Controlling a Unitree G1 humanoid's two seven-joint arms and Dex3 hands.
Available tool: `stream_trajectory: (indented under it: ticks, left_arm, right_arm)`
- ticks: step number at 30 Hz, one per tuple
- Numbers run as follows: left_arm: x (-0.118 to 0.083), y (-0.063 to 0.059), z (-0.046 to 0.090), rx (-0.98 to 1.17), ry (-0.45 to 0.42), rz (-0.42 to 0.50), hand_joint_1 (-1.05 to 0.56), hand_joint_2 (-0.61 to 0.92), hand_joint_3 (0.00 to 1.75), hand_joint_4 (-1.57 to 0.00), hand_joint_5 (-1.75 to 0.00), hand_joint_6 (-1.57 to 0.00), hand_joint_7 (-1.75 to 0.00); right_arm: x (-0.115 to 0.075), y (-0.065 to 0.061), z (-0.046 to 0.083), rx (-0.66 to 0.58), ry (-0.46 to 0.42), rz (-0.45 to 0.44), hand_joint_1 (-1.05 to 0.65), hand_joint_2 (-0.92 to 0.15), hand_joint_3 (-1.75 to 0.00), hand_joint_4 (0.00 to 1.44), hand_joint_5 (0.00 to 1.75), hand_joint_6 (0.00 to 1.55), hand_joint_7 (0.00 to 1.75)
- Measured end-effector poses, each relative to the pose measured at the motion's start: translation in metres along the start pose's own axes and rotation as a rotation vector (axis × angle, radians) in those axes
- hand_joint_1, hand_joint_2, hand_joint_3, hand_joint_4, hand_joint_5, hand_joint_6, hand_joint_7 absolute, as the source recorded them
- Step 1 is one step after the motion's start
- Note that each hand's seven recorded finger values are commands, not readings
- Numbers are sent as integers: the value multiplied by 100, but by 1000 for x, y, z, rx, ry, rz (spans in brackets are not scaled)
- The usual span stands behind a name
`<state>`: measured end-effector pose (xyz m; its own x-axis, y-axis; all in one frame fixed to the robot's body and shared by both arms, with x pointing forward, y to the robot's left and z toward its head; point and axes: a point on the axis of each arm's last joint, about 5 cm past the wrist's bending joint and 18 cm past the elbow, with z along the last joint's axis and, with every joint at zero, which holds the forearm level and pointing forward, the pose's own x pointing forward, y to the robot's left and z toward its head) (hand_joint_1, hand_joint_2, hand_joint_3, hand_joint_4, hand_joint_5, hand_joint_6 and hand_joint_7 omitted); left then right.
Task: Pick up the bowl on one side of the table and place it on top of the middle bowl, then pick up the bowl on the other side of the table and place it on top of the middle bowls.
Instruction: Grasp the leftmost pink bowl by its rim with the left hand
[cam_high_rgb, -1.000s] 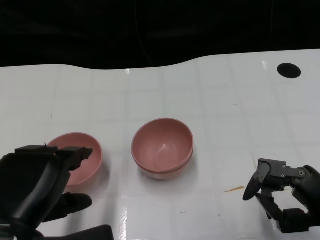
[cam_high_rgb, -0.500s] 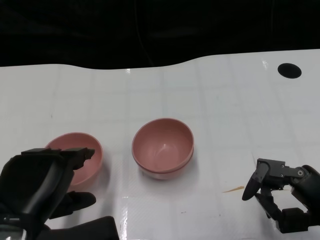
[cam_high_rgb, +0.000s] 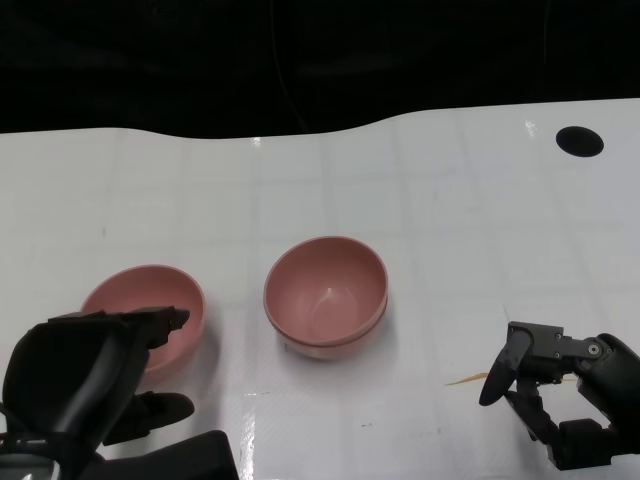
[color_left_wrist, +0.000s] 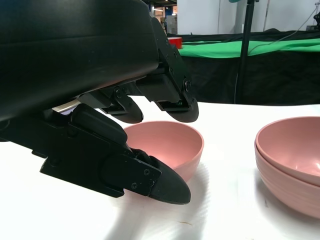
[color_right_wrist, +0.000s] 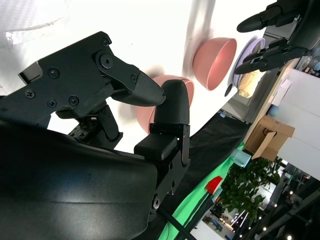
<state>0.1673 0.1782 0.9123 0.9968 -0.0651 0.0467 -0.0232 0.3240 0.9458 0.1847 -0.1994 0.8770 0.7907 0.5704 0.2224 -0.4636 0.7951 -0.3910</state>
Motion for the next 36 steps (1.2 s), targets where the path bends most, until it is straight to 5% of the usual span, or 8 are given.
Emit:
stream_trajectory:
  ticks: [36]
  left_arm:
    - [7, -17, -16, -1, 18, -26, -71, 87, 0, -73, -1, -77, -1]
  right_arm:
    - [1, 1, 1, -11, -6, -4, -15, -62, -103, 88, 175, 67, 171]
